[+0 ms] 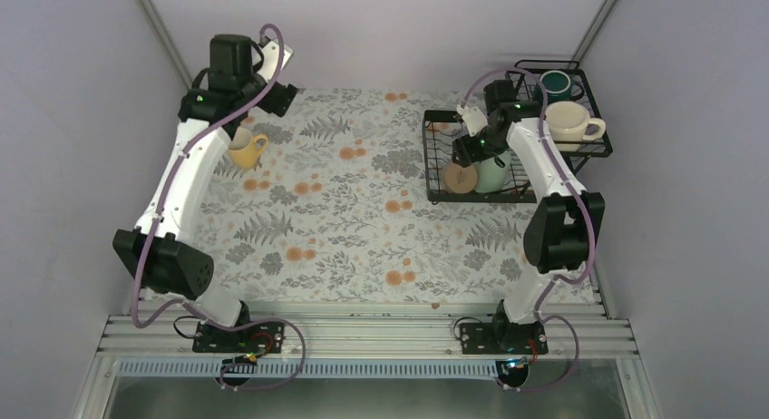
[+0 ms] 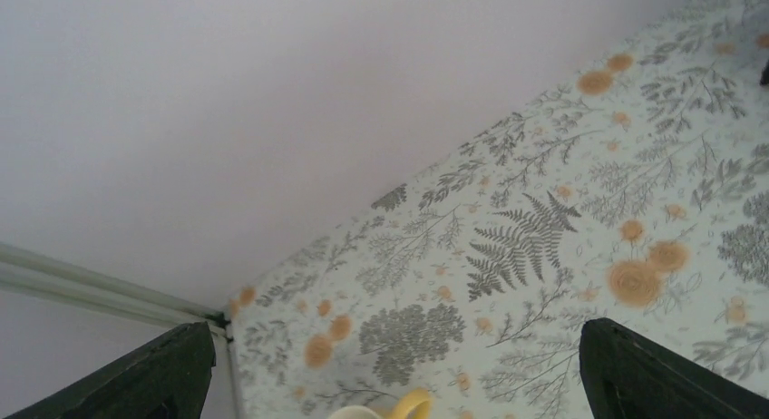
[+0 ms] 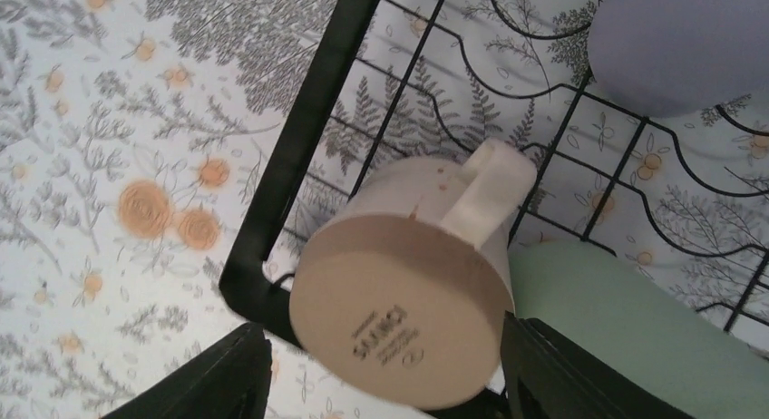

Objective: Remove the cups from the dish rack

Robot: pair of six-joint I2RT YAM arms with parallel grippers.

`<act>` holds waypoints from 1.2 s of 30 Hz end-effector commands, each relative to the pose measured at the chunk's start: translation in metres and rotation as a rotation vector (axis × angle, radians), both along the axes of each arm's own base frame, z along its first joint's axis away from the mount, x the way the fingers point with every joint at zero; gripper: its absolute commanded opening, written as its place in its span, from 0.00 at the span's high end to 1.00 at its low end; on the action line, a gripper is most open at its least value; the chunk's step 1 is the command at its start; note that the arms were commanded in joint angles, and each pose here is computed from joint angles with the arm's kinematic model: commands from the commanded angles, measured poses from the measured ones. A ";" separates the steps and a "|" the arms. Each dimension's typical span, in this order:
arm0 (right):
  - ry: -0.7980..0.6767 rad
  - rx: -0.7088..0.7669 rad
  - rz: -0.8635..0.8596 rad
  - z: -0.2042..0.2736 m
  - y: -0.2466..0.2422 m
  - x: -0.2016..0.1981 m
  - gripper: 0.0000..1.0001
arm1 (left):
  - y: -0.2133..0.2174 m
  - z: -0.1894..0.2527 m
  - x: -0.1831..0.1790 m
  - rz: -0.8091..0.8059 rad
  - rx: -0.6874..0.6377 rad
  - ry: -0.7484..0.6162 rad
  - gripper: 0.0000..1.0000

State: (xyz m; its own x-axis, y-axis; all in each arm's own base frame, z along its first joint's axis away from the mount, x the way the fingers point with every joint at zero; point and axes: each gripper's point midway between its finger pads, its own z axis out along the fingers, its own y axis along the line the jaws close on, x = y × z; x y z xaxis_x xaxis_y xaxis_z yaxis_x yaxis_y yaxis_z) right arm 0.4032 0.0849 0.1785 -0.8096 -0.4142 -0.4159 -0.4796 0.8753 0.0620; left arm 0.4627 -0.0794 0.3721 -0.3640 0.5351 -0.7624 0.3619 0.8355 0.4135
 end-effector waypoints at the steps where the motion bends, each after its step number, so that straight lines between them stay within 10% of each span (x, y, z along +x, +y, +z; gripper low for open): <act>1: -0.050 0.013 -0.122 0.008 0.009 0.033 0.37 | 0.005 0.026 0.014 0.146 -0.165 -0.200 0.00; 36: 0.040 -0.156 -0.254 -0.066 -0.010 0.075 0.58 | 0.034 -0.031 0.001 0.322 -0.120 -0.106 0.00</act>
State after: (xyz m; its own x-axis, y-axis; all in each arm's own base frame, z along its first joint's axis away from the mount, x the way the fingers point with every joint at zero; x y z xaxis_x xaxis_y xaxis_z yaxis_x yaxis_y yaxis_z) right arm 0.4737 0.0721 0.1145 -0.9107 -0.2541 -0.3258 -0.2458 0.9670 -0.0673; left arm 0.4719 -0.0489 0.3182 -0.4717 0.3392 -0.8139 0.0746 0.9351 0.3464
